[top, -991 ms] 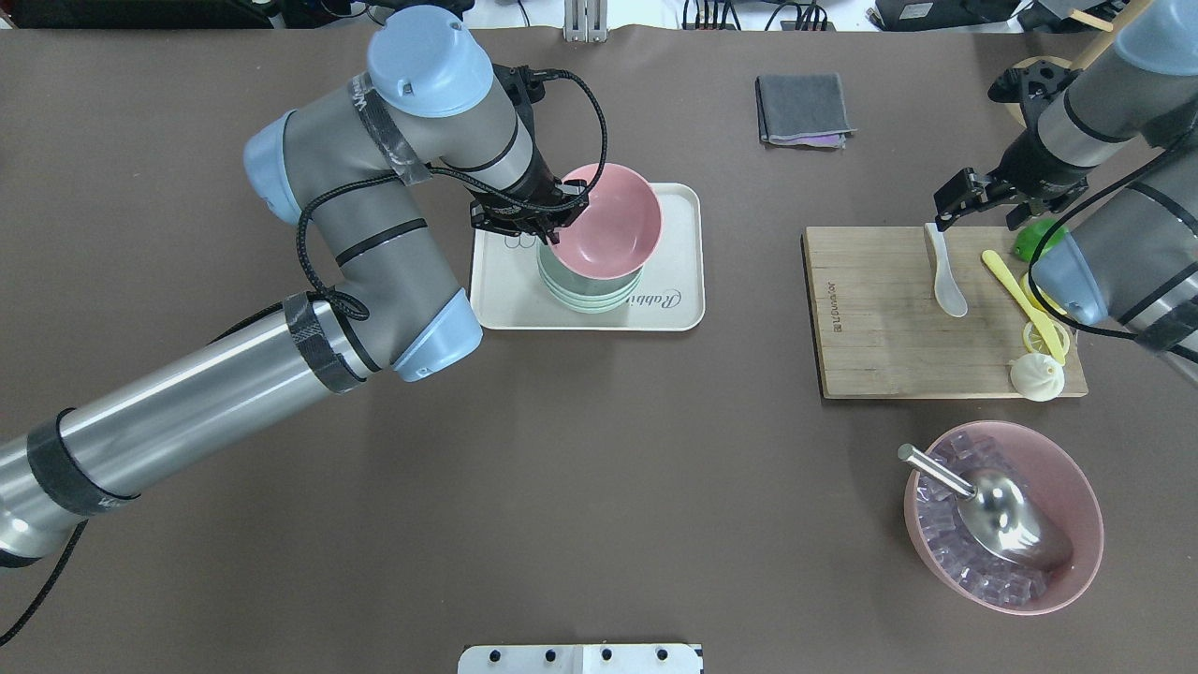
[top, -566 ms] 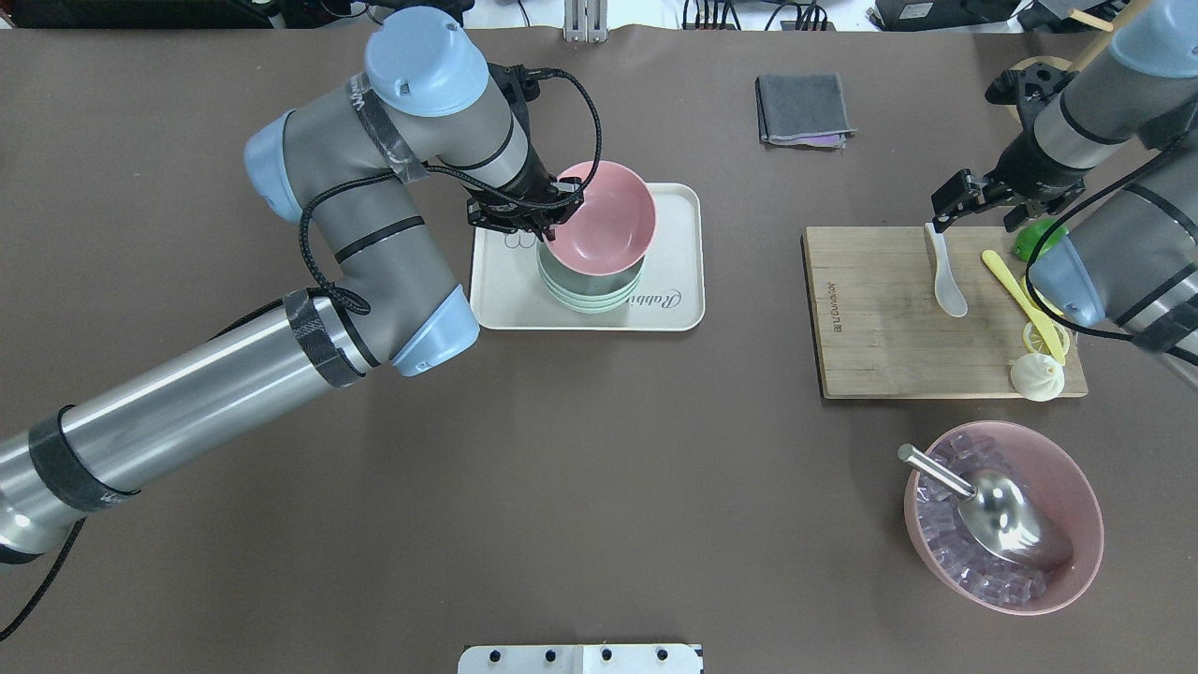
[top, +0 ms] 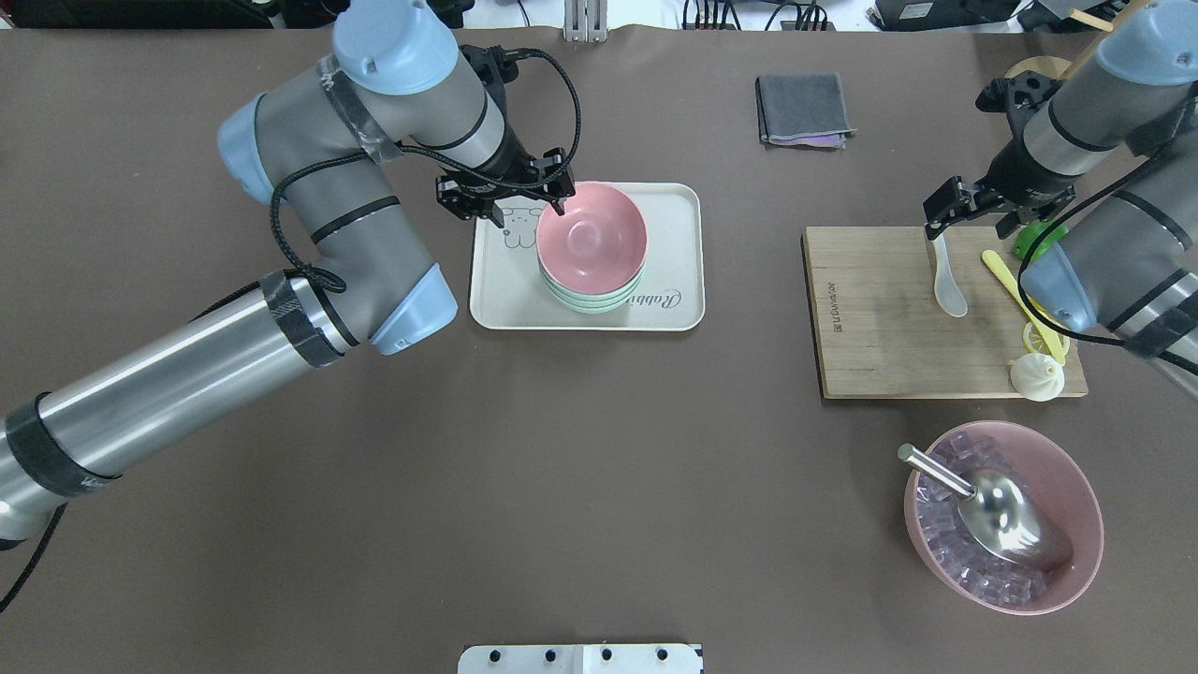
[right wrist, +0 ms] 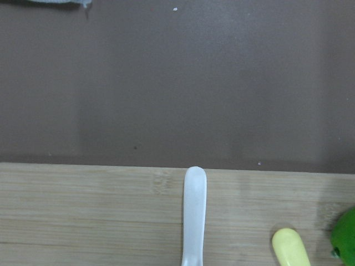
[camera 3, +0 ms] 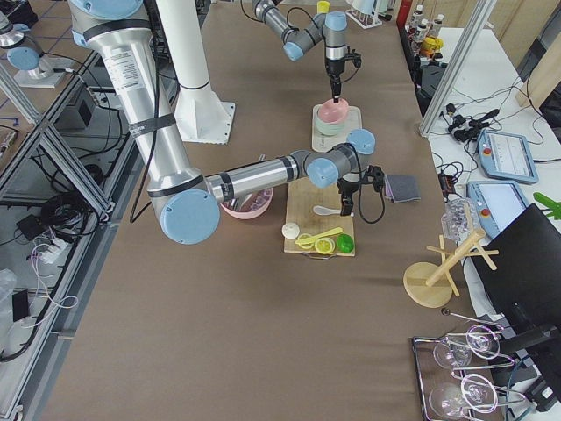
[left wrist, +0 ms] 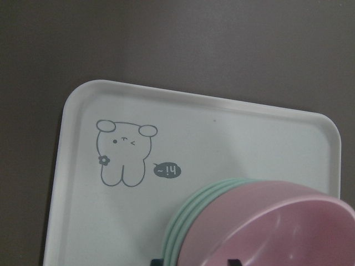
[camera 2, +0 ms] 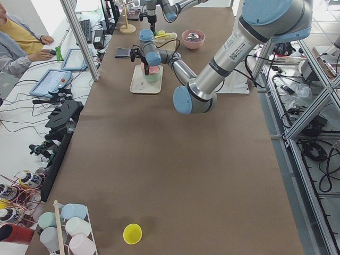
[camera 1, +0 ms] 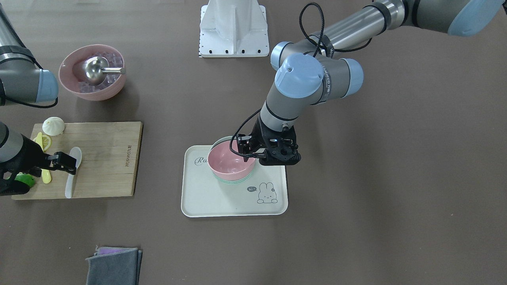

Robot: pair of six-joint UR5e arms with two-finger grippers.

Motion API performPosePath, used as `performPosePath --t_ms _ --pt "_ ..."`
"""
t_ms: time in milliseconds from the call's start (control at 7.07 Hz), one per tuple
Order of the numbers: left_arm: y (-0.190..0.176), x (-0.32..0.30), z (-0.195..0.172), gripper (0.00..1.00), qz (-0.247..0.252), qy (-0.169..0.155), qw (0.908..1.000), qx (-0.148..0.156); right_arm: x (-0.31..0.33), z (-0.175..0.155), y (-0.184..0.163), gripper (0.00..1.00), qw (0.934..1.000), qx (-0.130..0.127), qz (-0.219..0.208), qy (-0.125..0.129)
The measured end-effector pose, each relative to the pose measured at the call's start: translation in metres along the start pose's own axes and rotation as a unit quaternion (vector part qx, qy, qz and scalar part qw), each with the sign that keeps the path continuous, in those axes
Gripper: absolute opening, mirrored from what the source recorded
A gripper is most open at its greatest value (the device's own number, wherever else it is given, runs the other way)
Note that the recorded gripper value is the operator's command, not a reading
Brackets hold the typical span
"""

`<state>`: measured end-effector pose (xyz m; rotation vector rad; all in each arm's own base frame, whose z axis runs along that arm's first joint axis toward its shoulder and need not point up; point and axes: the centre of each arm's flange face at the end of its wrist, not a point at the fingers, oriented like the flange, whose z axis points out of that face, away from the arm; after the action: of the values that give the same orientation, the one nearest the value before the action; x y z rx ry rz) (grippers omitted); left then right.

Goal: Stack pink bowl on green and place spoon
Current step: 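Open the left gripper and lift away from the stacked bowls, then grasp the white spoon with the right gripper and lift it while the left arm withdraws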

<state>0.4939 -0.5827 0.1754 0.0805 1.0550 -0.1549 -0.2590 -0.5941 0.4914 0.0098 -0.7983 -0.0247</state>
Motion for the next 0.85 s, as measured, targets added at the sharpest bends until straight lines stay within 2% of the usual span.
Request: performPosePath --t_ms 142,566,849 --pt "-0.007 -0.021 -0.016 0.98 -0.004 0.005 1.0000 0.001 -0.001 0.004 0.000 0.94 1.0000 -0.003 0.000 0.001" --pt "-0.021 -0.084 -0.048 0.98 0.019 0.004 0.9998 0.010 0.002 0.028 0.004 0.66 0.9997 -0.023 0.004 0.011" --pt "-0.028 -0.093 -0.057 0.98 0.019 0.005 0.9997 0.013 0.001 0.041 0.007 0.60 0.9993 -0.033 0.004 0.015"
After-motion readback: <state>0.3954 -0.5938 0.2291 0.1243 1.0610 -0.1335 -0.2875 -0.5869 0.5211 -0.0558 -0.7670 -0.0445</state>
